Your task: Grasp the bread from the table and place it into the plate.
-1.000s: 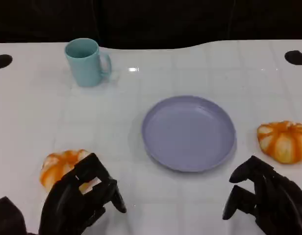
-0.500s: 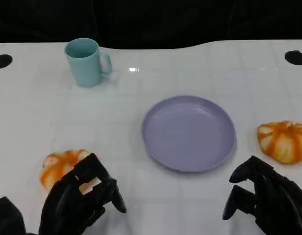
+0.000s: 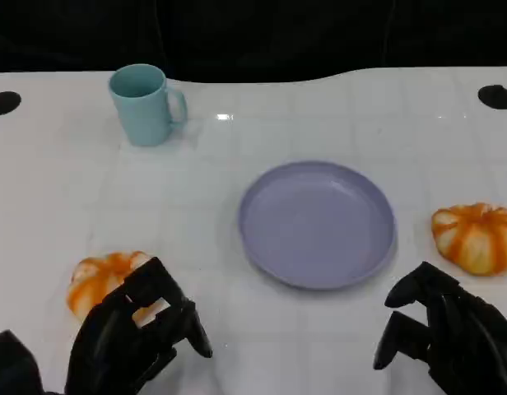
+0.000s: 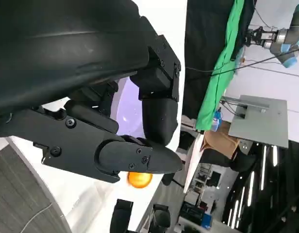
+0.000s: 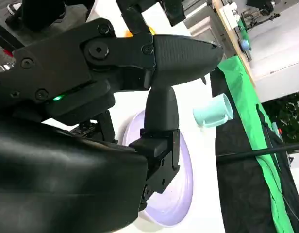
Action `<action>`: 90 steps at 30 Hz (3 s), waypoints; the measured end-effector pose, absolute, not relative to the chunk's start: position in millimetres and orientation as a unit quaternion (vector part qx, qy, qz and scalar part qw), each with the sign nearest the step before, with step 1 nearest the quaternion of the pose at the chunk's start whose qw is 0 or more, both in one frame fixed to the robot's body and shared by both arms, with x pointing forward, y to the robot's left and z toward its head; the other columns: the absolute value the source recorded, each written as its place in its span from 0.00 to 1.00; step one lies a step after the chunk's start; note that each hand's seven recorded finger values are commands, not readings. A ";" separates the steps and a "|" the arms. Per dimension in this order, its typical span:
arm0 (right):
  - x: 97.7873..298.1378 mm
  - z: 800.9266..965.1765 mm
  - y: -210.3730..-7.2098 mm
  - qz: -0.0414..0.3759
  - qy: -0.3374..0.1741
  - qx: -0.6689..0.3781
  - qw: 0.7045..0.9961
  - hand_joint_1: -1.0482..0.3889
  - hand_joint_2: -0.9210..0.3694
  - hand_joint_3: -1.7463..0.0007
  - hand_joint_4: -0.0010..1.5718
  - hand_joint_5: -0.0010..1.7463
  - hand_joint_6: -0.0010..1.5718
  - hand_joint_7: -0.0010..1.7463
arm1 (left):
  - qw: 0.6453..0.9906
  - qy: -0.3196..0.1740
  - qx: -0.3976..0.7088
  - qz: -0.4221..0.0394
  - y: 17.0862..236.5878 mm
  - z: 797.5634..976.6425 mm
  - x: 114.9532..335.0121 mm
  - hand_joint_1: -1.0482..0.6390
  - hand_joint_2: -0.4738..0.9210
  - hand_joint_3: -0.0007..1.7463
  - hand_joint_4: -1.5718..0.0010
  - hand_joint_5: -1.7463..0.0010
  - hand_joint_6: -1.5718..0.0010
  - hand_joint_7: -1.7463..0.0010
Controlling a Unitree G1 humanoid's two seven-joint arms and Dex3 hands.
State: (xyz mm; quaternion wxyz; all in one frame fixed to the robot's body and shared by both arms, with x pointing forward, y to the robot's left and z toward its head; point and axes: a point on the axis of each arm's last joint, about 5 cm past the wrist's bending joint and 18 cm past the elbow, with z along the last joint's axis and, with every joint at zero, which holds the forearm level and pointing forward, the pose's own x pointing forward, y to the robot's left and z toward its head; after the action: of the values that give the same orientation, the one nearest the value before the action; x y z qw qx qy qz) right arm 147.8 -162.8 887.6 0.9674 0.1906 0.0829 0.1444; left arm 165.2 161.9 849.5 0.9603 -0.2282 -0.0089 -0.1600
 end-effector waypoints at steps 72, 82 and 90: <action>143.7 889.8 -161.3 0.142 0.083 0.187 0.968 0.36 0.00 0.72 0.40 1.00 0.26 0.98 | 0.687 0.093 0.688 -0.216 171.9 903.8 249.7 0.31 0.93 0.00 0.97 0.93 0.91 0.99; 143.5 890.8 -161.4 0.143 0.081 0.189 0.968 0.36 0.00 0.72 0.40 1.00 0.26 0.97 | 0.711 0.082 0.659 -0.231 178.2 889.4 259.1 0.37 0.95 0.01 0.92 0.91 0.85 0.98; 143.2 891.4 -161.3 0.144 0.080 0.192 0.968 0.36 0.00 0.72 0.39 1.00 0.25 0.97 | 0.757 0.060 0.618 -0.207 186.1 878.2 257.1 0.47 1.00 0.06 0.60 0.78 0.56 0.96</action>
State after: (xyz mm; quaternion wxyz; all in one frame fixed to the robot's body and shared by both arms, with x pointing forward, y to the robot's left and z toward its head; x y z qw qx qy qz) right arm 143.2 -161.3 891.4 0.9675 0.1917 0.0805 0.1437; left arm 257.1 186.1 878.2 0.7565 0.6176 0.0602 -0.2066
